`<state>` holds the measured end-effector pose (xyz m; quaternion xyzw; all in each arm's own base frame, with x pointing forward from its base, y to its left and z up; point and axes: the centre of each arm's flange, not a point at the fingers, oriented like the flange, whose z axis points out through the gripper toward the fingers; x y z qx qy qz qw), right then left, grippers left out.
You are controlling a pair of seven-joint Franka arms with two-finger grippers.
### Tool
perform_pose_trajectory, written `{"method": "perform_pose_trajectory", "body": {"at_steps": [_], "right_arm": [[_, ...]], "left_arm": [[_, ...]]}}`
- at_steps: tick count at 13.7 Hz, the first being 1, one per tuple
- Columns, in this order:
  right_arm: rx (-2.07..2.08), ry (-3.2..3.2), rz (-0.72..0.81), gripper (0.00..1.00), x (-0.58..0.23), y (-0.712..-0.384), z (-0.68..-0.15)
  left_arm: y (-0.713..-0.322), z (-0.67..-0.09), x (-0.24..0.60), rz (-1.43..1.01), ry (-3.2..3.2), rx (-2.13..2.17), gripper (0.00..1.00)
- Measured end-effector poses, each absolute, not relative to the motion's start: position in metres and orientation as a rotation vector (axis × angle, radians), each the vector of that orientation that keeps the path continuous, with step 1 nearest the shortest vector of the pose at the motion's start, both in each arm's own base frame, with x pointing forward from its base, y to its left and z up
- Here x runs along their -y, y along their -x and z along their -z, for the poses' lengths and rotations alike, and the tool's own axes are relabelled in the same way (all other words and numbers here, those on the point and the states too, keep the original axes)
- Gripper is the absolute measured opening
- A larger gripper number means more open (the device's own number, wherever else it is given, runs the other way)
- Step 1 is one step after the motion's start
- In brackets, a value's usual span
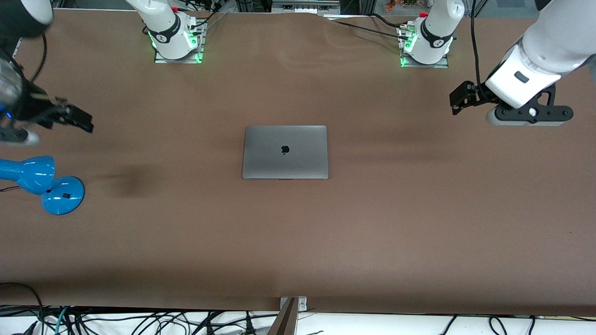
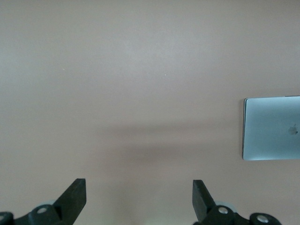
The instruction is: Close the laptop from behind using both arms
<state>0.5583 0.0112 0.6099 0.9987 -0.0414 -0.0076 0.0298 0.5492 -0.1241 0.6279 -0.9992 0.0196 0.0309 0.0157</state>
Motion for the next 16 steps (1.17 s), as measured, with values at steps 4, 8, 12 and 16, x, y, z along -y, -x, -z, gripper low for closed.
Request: {"method": "perform_pose_trajectory", "body": {"at_steps": [4, 8, 12, 16], "right_arm": [[0.206, -3.074, 0.049, 1.0, 0.014, -0.52, -0.643], [0.163, -3.082, 0.126, 1.0, 0.0, -0.52, -0.614], [0.144, -3.088, 0.103, 1.0, -0.006, -0.53, -0.605], [0.149, -3.124, 0.101, 1.0, -0.009, -0.533, -0.602]], "left_arm": [[-0.552, -0.639, 0.086, -0.063, 3.108, -0.137, 1.0], [-0.549, -0.64, 0.095, -0.058, 3.107, -0.144, 1.0], [-0.543, -0.641, 0.107, -0.059, 3.106, -0.083, 1.0], [-0.541, -0.607, 0.107, -0.01, 3.109, -0.081, 1.0]]}}
